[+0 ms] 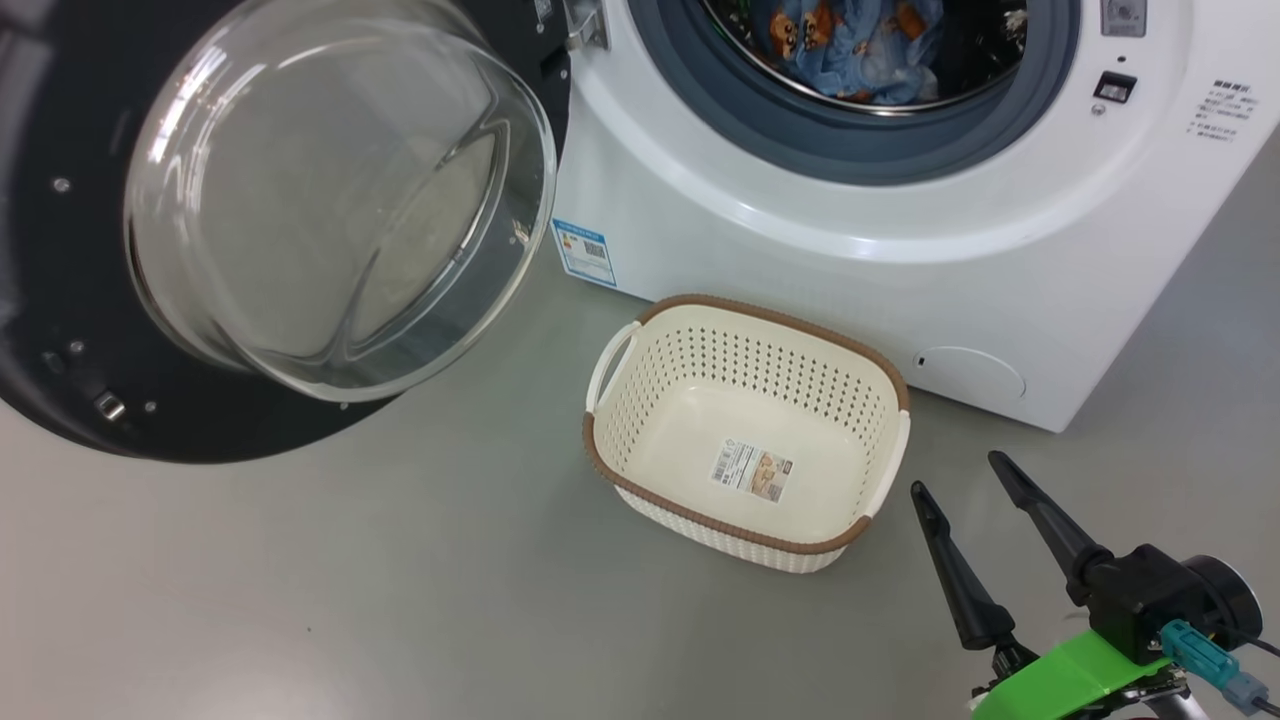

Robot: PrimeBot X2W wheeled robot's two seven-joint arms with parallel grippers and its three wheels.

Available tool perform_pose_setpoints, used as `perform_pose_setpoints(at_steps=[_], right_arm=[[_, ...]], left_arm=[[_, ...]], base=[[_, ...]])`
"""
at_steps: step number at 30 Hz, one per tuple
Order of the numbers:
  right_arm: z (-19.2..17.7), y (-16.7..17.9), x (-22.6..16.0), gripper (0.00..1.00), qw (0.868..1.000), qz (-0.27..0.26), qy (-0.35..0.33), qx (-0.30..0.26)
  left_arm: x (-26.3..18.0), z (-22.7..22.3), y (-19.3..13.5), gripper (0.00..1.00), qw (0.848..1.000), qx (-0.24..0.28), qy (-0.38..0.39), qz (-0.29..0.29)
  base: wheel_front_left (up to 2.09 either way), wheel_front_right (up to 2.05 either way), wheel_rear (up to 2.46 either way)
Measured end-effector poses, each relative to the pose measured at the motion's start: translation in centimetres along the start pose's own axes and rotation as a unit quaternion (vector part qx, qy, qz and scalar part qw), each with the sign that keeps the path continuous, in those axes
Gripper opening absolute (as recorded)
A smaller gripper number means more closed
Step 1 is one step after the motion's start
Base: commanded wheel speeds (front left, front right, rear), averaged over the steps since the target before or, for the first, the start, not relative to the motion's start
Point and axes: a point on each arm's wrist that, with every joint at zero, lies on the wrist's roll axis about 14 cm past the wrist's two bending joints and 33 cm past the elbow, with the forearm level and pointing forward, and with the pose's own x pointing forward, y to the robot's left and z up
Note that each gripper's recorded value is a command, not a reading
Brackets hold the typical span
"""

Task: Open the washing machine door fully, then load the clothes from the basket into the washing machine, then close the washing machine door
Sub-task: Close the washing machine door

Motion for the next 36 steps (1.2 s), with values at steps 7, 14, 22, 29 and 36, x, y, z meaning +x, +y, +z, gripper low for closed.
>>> perform_pose_setpoints(at_steps=[7, 14, 22, 29, 36], right_arm=[[-1.0, -0.7, 0.3, 1.0, 1.0, 0.001, 0.014, 0.002], [-1.2, -1.9, 0.6, 1.0, 1.0, -0.005, 0.015, 0.0], [-2.2, -3.4, 0.4, 1.0, 0.999, -0.018, 0.029, -0.003], [-3.2, -4.7, 0.4, 1.0, 0.999, -0.029, 0.038, 0.002], [-4.1, -5.5, 0.4, 1.0, 0.998, -0.035, 0.045, 0.004]], left_arm=[[3.4, -2.8, 2.8, 0.0, 0.995, 0.033, 0.061, 0.076], [4.7, -5.0, 5.0, 0.0, 0.985, 0.065, 0.101, 0.125], [5.2, -8.9, 8.3, 0.0, 0.965, 0.102, 0.162, 0.178], [5.5, -10.8, 10.9, 0.0, 0.955, 0.121, 0.174, 0.209], [5.4, -12.9, 12.7, 0.0, 0.948, 0.127, 0.192, 0.221]], base=[[0.0, 0.0, 0.0], [0.0, 0.0, 0.0], [0.0, 0.0, 0.0], [0.0, 0.0, 0.0], [0.0, 0.0, 0.0]])
